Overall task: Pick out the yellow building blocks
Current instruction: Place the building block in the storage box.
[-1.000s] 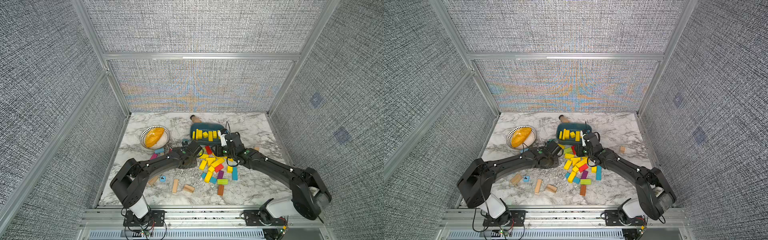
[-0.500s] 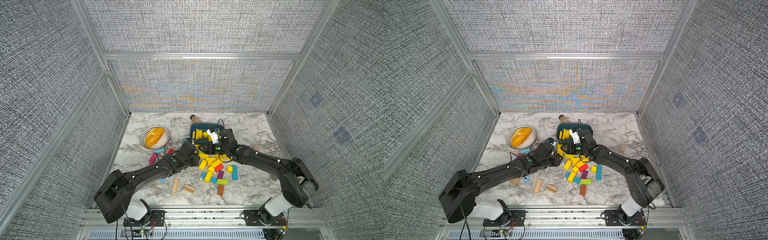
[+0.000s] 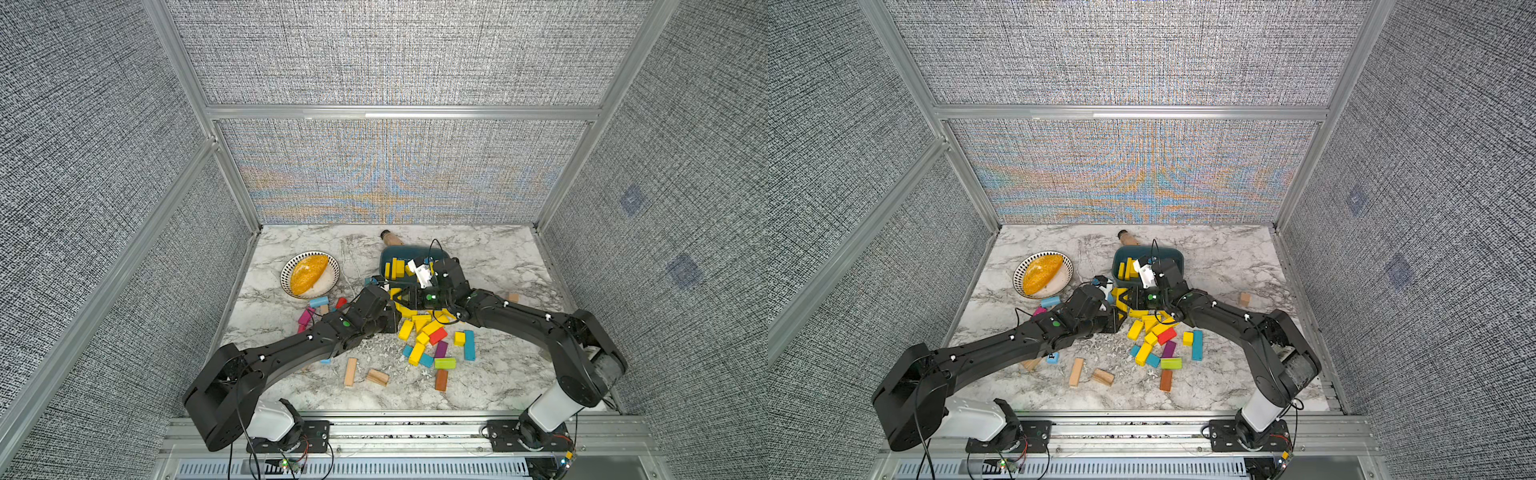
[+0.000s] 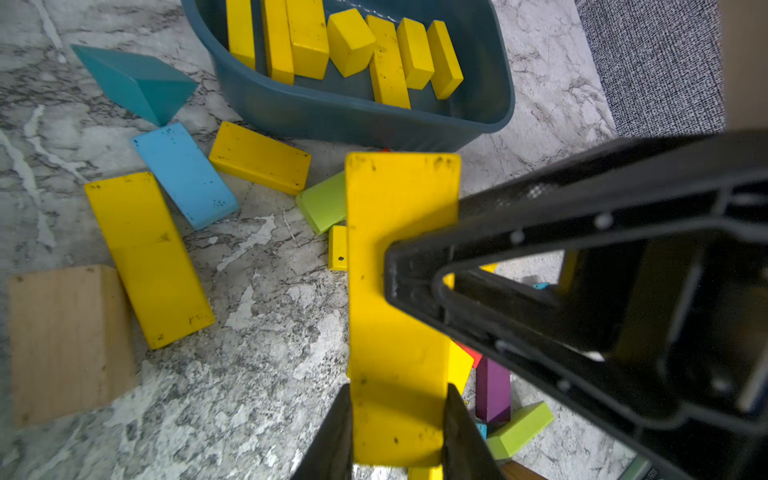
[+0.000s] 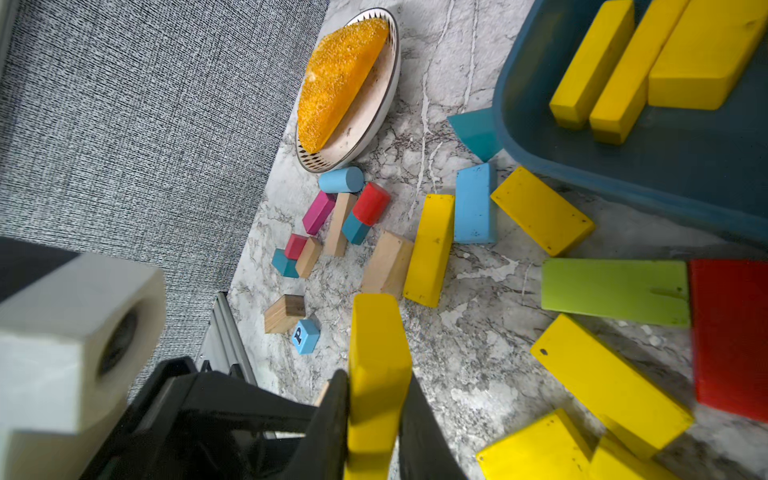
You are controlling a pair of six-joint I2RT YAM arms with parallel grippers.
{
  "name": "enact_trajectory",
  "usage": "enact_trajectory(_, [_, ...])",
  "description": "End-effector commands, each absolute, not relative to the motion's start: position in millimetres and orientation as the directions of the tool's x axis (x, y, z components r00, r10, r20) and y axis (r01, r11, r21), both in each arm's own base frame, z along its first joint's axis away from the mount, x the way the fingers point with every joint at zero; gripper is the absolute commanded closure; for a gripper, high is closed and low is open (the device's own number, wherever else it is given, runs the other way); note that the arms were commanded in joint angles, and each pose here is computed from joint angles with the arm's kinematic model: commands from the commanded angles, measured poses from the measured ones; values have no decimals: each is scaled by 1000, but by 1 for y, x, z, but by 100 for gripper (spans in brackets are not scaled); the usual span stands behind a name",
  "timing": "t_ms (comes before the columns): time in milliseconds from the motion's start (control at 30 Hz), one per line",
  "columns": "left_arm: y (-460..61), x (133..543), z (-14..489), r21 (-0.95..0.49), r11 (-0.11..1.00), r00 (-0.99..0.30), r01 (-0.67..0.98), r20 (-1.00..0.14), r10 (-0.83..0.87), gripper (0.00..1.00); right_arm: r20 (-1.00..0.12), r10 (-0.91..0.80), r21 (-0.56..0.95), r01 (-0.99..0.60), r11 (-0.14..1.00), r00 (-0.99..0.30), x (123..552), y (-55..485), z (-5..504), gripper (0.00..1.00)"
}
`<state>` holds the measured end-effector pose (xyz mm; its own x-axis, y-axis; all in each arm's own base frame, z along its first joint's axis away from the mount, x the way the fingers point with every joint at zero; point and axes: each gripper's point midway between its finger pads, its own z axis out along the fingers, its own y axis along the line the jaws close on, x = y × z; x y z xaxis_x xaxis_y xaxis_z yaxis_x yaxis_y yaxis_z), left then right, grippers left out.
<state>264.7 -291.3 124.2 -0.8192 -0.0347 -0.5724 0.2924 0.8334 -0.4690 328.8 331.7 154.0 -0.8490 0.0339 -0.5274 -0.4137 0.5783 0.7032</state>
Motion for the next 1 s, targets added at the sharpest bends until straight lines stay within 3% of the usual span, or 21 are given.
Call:
enact_trajectory(0, [-299,268,136,-483,810,-797,332,-603,-32,100,-550,38,692,-431,579,-834,333,332,158,86])
enact_trajectory(67, [-299,268,138,-481,810,-795,336,-606,-29,100,-553,39,691,-432,579,-832,333,332,159,90])
enact_trajectory(133, [-298,269,139,-477,813,-793,334,-608,-31,91,-558,42,690,-435,579,-828,334,332,161,92])
enact_trajectory(200, [-296,270,140,-472,817,-789,332,-613,-33,70,-564,51,687,-434,583,-824,336,330,164,93])
enact_trajectory(267, [-293,270,144,-466,821,-779,329,-625,-42,43,-573,65,680,-429,595,-817,341,324,166,94])
enact_trajectory(367, [-285,271,152,-451,833,-760,321,-647,-57,24,-588,89,654,-407,638,-804,357,307,167,94])
enact_trajectory(533, [-265,273,162,-423,863,-726,277,-681,-100,21,-638,130,553,-334,763,-759,402,261,162,94])
enact_trajectory(733, [-228,275,158,-376,919,-697,122,-691,-191,22,-683,40,247,-178,953,-729,460,200,137,94])
enact_trajectory(967, [-206,275,141,-301,954,-710,14,-675,-202,24,-635,-69,11,-99,995,-770,498,168,107,94])
